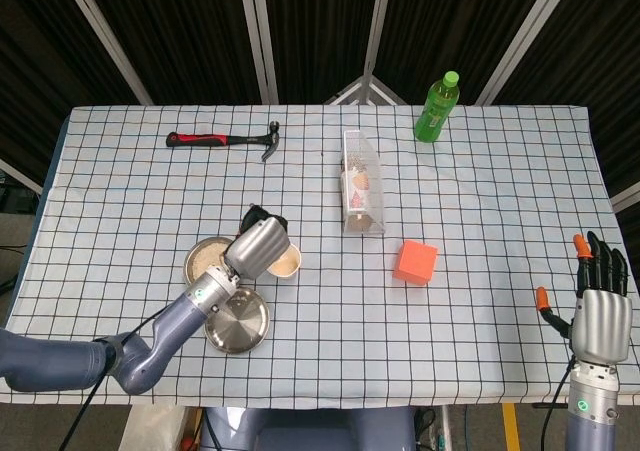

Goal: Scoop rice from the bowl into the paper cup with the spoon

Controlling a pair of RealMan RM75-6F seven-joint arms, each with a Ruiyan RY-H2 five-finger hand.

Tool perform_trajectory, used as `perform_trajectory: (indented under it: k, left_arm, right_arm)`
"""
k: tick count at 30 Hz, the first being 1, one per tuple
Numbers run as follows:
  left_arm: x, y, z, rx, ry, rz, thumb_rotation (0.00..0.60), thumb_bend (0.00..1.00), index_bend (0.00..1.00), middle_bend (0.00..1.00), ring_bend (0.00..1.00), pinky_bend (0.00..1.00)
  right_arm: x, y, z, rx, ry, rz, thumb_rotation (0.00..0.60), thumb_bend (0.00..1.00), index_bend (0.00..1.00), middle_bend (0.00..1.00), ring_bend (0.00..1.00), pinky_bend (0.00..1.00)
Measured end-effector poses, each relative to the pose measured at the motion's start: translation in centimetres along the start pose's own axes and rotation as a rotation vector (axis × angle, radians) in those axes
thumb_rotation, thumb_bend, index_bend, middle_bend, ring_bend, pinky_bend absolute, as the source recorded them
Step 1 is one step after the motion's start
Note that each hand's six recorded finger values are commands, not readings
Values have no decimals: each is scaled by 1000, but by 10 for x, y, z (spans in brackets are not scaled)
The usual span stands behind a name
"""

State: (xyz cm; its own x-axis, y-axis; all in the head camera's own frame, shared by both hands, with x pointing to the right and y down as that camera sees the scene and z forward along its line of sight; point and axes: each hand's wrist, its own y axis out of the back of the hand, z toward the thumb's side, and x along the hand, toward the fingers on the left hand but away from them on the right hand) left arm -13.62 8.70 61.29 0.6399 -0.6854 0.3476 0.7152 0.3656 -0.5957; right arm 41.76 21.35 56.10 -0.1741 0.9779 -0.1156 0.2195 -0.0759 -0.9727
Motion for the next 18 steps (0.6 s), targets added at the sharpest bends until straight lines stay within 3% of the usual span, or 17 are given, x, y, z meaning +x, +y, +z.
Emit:
perform_trajectory:
  k: [10, 18]
  left_arm:
    - [-58, -15, -8, -497, 107, -284, 600, 489, 541, 1000, 1000, 1000]
    - [-112, -35, 0, -732, 149, -536, 600, 484, 533, 1000, 1000, 1000]
  right_arm:
    - [-1, -2, 0, 3, -1, 13, 600, 379, 0, 0, 0, 0]
    - [-1, -3, 0, 3, -1, 19, 600, 379, 0, 0, 0, 0]
